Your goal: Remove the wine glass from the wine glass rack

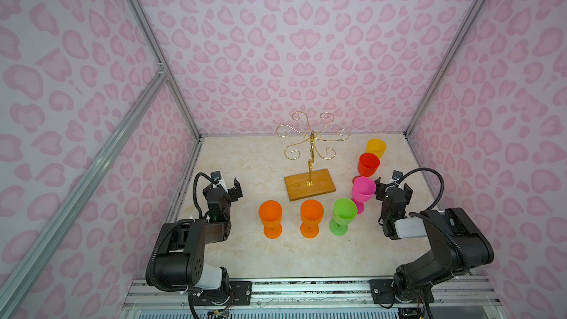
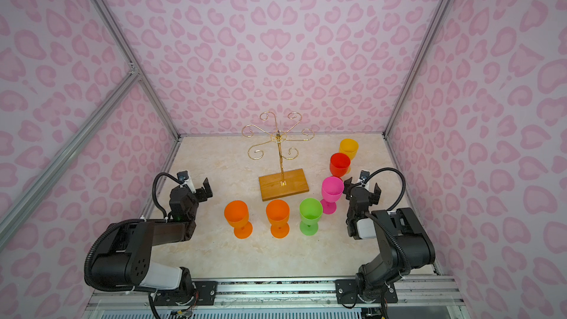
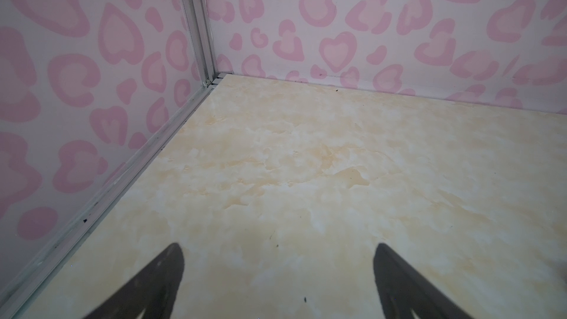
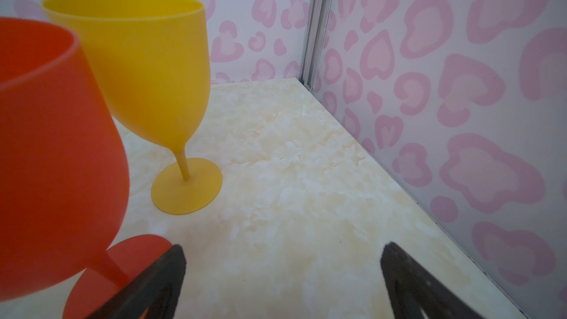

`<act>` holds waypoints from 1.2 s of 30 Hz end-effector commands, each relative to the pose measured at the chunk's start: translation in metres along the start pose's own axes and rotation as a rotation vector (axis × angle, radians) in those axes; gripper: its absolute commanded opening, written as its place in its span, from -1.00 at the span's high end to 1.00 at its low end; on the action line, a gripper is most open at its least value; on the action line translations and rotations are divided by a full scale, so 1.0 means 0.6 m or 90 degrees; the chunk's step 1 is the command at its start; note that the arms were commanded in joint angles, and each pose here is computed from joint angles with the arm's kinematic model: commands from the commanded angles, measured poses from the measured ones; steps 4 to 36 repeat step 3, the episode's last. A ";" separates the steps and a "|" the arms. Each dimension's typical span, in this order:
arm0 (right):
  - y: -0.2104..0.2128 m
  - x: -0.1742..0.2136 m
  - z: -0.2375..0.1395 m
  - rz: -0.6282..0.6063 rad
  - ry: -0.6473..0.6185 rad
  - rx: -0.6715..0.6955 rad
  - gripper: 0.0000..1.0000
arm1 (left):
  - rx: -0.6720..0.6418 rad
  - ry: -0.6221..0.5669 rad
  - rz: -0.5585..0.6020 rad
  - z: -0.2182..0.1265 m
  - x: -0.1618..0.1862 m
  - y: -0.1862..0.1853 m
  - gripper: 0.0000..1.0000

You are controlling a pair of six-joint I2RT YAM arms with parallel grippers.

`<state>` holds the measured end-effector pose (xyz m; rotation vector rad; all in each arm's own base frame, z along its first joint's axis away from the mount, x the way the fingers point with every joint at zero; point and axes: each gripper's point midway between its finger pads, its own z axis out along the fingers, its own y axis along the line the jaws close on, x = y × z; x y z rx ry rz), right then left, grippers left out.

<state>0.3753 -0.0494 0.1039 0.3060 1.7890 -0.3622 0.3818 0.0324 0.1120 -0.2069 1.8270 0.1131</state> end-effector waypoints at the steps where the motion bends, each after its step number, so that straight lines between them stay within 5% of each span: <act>1: -0.002 -0.006 -0.001 0.007 -0.014 0.003 -1.00 | -0.004 -0.016 0.001 0.002 -0.012 0.001 -0.95; 36: -0.001 -0.008 -0.001 0.008 -0.016 0.002 -1.00 | -0.004 -0.019 0.001 0.001 -0.013 0.001 -0.95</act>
